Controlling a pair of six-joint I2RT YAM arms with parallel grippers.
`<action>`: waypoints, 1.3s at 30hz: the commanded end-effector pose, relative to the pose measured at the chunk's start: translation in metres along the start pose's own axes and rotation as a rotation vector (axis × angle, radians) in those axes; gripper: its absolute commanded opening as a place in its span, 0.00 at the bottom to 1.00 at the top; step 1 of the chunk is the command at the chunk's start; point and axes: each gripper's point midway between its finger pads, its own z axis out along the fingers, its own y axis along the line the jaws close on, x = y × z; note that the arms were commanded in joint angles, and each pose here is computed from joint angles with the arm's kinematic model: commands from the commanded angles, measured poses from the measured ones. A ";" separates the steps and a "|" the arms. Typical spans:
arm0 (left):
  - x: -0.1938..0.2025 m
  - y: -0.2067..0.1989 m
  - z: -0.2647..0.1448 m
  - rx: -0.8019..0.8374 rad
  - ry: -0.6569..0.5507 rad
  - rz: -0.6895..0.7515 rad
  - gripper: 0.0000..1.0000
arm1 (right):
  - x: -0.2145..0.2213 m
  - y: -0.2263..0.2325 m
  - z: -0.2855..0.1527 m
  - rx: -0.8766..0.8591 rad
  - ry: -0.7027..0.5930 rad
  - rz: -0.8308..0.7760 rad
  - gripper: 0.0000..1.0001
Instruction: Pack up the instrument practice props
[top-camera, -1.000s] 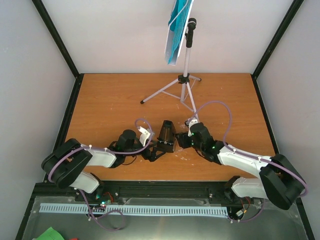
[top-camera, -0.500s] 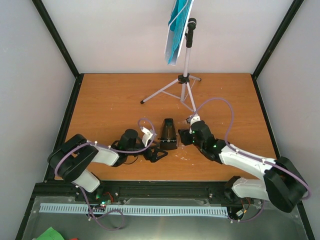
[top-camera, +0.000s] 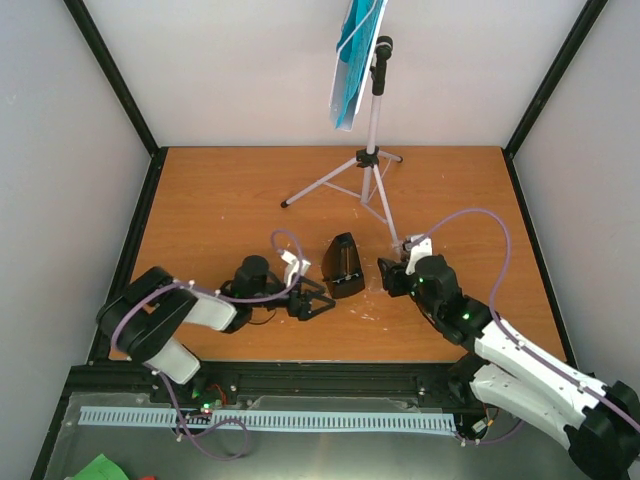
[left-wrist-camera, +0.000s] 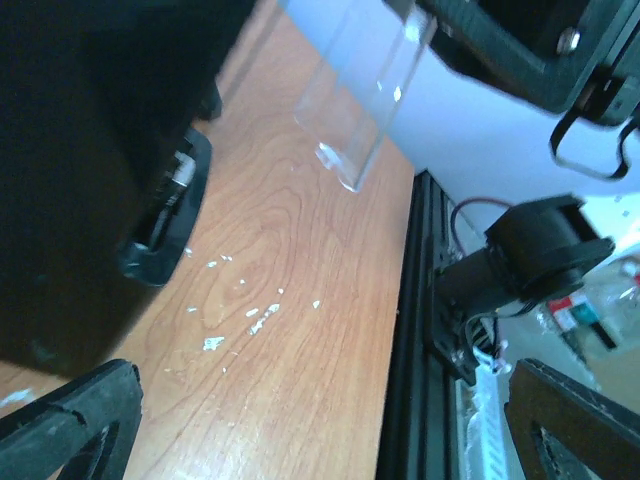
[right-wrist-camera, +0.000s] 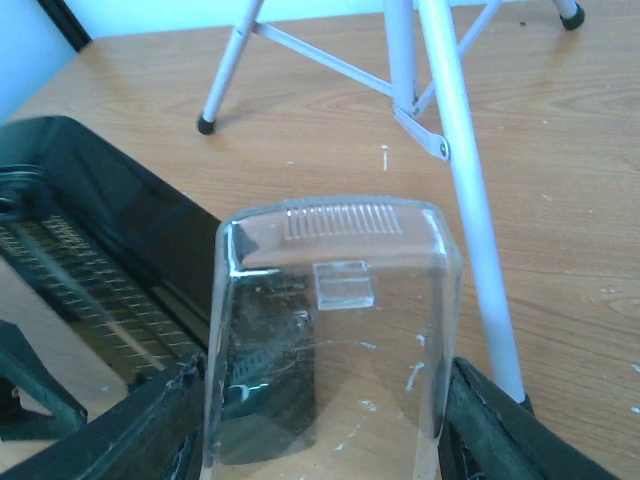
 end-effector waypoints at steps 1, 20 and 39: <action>-0.022 -0.015 -0.034 0.034 -0.080 -0.058 0.99 | 0.002 0.010 -0.010 -0.093 -0.030 0.046 0.50; -0.103 -0.019 -0.124 -0.278 -0.443 0.188 0.99 | -0.029 0.086 -0.033 -0.264 -0.222 -0.024 0.47; -0.067 0.010 -0.118 -0.318 -0.426 0.206 0.99 | -0.029 0.092 -0.022 -0.246 -0.343 -0.153 0.48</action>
